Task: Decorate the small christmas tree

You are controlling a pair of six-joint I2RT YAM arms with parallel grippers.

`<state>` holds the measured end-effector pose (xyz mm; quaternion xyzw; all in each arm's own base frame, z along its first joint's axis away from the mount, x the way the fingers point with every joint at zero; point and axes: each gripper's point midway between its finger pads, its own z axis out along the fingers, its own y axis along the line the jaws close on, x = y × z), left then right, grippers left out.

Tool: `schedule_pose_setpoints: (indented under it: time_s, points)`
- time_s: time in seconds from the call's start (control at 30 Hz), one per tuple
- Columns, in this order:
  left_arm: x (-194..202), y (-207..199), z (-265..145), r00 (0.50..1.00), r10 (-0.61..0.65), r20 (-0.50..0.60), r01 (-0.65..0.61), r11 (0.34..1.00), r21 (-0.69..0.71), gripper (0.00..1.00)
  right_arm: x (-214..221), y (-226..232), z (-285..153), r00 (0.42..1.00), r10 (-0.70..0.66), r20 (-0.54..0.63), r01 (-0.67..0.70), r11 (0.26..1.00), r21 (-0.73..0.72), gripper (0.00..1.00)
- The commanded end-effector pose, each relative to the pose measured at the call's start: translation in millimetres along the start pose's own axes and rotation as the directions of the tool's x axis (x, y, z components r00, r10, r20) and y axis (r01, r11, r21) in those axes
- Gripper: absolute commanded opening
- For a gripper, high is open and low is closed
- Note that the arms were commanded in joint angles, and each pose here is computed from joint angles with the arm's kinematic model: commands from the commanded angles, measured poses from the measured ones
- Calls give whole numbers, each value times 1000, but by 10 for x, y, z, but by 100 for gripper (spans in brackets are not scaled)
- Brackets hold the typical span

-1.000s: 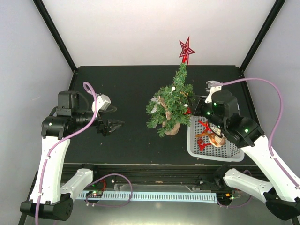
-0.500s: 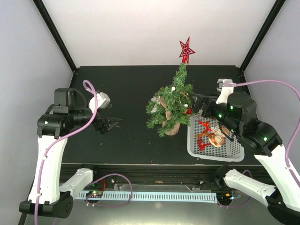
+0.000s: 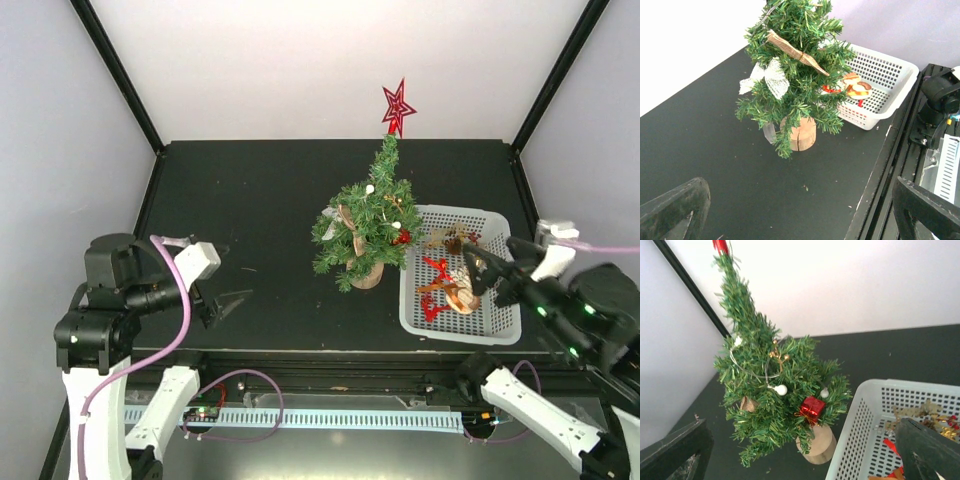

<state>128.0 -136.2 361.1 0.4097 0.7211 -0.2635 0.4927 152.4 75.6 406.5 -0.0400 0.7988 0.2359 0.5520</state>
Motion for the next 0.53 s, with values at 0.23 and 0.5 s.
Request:
schedule_pose_setpoints:
  time_s: [0.23,0.5]
  points:
    - [-27,-294,-65,990,-36,135,20,993,114,99,33,10,-676,995,-65,74,74,989,-125,100]
    - [-37,-393,-101,985,-41,170,18,991,133,99,123,44,-690,995,-83,53,91,983,-159,100]
